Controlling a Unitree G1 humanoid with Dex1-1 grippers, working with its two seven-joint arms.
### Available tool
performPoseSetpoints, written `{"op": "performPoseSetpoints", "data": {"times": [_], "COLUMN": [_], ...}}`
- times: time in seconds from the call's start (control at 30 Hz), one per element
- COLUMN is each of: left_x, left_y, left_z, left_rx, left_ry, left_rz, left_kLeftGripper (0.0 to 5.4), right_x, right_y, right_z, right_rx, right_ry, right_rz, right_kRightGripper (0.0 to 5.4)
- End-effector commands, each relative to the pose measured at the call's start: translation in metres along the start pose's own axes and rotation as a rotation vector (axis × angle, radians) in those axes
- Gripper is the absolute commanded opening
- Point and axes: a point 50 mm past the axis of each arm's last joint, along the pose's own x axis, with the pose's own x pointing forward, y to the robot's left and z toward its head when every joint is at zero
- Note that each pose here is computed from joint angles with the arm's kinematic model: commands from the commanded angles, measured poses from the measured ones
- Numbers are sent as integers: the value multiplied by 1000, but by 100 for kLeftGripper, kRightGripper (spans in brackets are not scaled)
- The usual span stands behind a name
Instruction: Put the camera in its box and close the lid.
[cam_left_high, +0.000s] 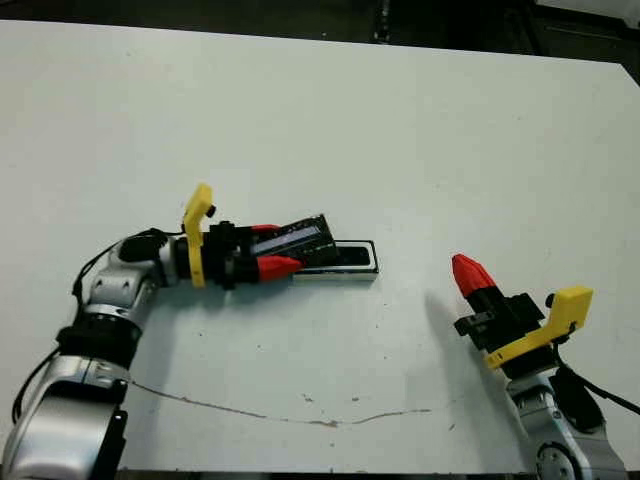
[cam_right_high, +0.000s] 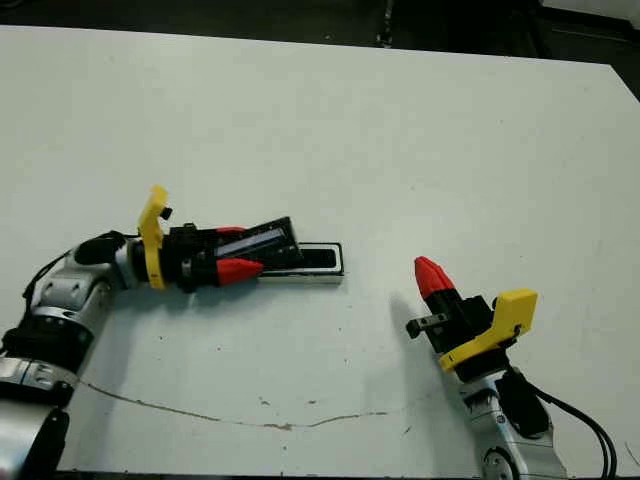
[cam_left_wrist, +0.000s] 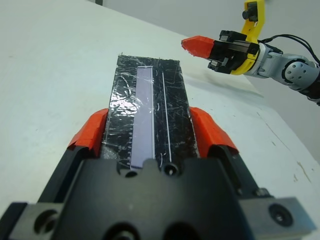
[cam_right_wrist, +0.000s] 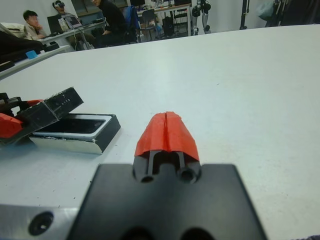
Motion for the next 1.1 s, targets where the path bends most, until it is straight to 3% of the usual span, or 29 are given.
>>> {"op": "performPoseSetpoints", "data": {"times": [0.03,0.37,0.7,0.87,1.1], "left_x": [4,14,35,50,66], "left_y": [-3,-4,-6,-8,-14], "left_z": [-18,-25,-19,-14,-19], "left_rx": [-49,-55,-32,25,-16], "left_ry": [42,76,118,143,192], "left_rz": [-12,-39,-138,-198,-256], "left_kLeftGripper": [314,314,313,313,314], "right_x": [-3,-3,-3,-4,-4], "right_y": [-4,-4,-4,-4,-4], "right_z": [1,0,0,-1,-1], "right_rx": [-19,-25,-17,-16,-7], "right_ry": [14,18,18,23,22], "right_rz": [-11,-13,-11,-17,-15], "right_kRightGripper": [0,0,0,0,0]}}
